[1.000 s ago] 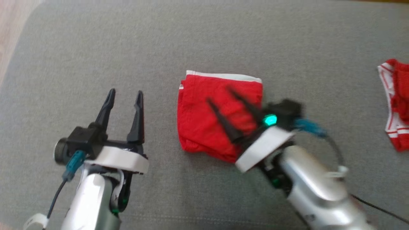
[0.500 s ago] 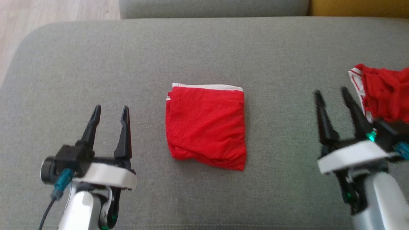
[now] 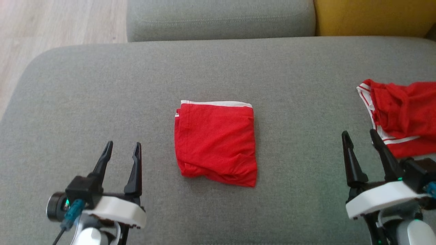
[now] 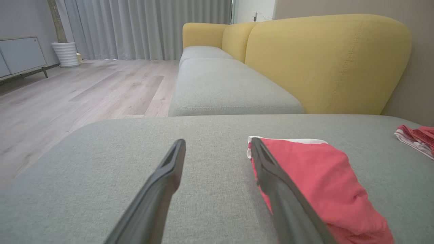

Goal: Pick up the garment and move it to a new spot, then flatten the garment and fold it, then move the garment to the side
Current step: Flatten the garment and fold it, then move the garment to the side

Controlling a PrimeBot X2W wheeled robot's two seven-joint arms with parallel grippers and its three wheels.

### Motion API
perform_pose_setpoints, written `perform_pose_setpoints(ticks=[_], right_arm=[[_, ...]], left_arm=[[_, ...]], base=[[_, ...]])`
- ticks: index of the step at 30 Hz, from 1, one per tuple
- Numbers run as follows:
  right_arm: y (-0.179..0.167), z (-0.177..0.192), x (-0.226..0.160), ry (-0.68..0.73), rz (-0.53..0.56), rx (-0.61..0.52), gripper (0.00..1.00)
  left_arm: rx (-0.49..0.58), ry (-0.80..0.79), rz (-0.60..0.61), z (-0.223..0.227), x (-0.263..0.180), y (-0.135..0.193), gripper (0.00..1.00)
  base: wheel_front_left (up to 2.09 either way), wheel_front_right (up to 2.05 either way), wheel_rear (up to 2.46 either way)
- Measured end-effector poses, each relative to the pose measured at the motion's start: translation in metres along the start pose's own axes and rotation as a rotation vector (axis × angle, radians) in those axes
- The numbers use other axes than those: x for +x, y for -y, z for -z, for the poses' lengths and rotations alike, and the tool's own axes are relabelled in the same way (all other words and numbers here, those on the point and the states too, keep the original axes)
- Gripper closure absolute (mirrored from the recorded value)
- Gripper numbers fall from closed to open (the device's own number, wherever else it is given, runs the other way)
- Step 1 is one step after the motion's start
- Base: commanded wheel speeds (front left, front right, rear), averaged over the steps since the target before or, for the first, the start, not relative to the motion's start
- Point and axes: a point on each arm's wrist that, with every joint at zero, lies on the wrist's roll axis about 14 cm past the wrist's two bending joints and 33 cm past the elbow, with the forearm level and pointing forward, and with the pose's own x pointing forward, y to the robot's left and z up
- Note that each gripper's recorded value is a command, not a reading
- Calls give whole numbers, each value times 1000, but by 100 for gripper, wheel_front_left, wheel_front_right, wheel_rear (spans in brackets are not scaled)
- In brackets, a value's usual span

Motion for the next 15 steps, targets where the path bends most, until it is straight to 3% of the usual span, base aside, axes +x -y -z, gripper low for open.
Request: perform_pose_setpoints(ticks=[15], right_arm=[[1, -3, -11, -5, 12, -2, 0]], left_arm=[[10, -2, -6, -3, -11, -1, 0]], base=[[0, 0, 0]])
